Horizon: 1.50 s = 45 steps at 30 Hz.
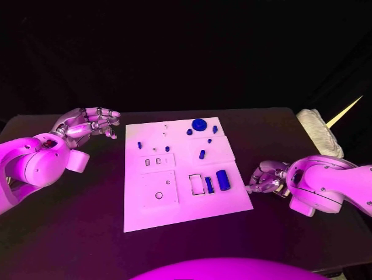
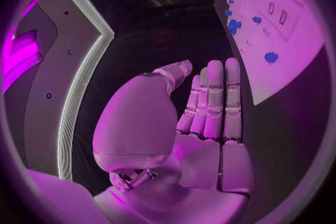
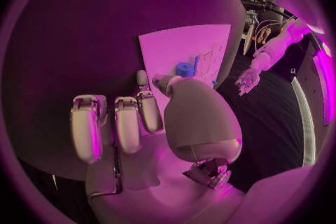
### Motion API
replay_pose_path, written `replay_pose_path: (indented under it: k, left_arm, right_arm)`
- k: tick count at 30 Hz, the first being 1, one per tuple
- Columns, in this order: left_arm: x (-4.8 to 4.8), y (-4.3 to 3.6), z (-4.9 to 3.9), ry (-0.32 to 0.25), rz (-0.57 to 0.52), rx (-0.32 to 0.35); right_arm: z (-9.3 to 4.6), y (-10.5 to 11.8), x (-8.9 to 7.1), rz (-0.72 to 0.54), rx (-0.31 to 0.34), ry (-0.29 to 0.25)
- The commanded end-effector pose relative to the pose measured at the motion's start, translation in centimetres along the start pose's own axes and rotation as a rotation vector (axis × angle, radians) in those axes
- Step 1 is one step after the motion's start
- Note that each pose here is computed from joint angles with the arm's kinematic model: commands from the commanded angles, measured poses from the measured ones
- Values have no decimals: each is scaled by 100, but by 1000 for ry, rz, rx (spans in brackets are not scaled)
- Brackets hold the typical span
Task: Assemble the parts on the task board
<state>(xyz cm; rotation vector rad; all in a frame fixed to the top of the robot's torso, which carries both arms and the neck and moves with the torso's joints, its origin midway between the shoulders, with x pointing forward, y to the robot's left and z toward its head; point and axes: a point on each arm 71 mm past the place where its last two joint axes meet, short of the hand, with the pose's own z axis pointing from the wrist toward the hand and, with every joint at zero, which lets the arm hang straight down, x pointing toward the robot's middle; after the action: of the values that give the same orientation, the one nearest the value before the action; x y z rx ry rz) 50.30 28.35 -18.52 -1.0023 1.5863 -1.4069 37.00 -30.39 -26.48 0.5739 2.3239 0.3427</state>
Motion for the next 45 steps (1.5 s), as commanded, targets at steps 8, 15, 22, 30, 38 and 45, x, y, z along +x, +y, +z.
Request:
replay_pose_path:
  k: [8,15,22,30,38,45]
  left_arm:
    - [5,-10,2,1,-6,9]
    - [-2,-9,-1,-1,-6,8]
    - [-6,-8,-5,-1,-5,6]
    - [-11,-8,-9,-2,-5,6]
    - [-19,-8,-17,-4,-5,5]
    - [-21,-9,-20,-4,-5,5]
  right_arm:
    - [38,-6,112,-2,12,55]
    - [58,29,147,-3,4,61]
    - [74,75,188,3,-9,58]
    - [92,128,232,9,-27,53]
    - [99,183,264,12,-45,46]
    - [102,218,284,10,-56,44]
